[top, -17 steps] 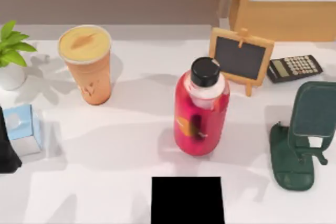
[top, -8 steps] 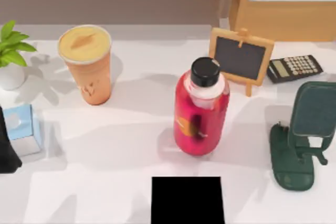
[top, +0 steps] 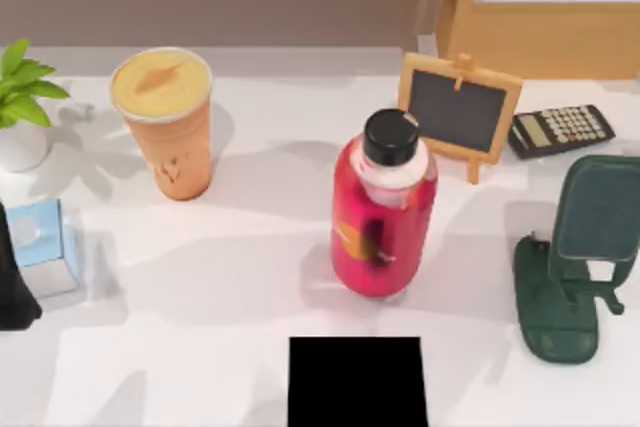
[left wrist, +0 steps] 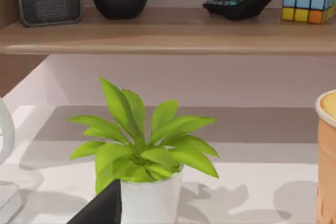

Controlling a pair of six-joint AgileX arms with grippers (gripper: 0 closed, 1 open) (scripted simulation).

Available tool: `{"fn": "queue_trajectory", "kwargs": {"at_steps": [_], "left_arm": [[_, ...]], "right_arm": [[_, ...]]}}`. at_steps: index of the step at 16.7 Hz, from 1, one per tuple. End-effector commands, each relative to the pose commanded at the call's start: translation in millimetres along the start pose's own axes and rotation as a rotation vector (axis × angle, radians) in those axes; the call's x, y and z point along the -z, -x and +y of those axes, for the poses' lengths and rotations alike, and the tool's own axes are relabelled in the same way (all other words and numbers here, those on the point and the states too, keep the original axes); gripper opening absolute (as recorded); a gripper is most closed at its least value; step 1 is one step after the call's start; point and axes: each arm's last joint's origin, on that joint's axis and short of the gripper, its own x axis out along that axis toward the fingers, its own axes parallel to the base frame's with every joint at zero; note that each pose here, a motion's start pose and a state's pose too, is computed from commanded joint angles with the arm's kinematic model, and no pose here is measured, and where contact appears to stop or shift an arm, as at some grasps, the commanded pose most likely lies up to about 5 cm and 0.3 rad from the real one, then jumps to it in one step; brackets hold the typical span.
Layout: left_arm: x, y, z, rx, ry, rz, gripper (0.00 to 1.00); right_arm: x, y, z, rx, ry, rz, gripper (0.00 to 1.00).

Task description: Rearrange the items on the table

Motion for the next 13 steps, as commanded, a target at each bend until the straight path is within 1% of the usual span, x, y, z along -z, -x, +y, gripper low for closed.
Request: {"fn": "queue_trajectory", "kwargs": {"at_steps": [5, 6, 13], "left_arm": [[0.0, 0.0, 0.0, 0.0, 0.0, 0.0, 1.0], [0.0, 0.0, 0.0, 0.0, 0.0, 0.0, 1.0], [0.0, 0.0, 0.0, 0.0, 0.0, 0.0, 1.0]], "right_arm": [[0.0, 0.0, 0.0, 0.0, 0.0, 0.0, 0.02], [0.0, 0.0, 0.0, 0.0, 0.0, 0.0, 0.0], [0.0, 0.0, 0.0, 0.0, 0.0, 0.0, 0.0]]}}
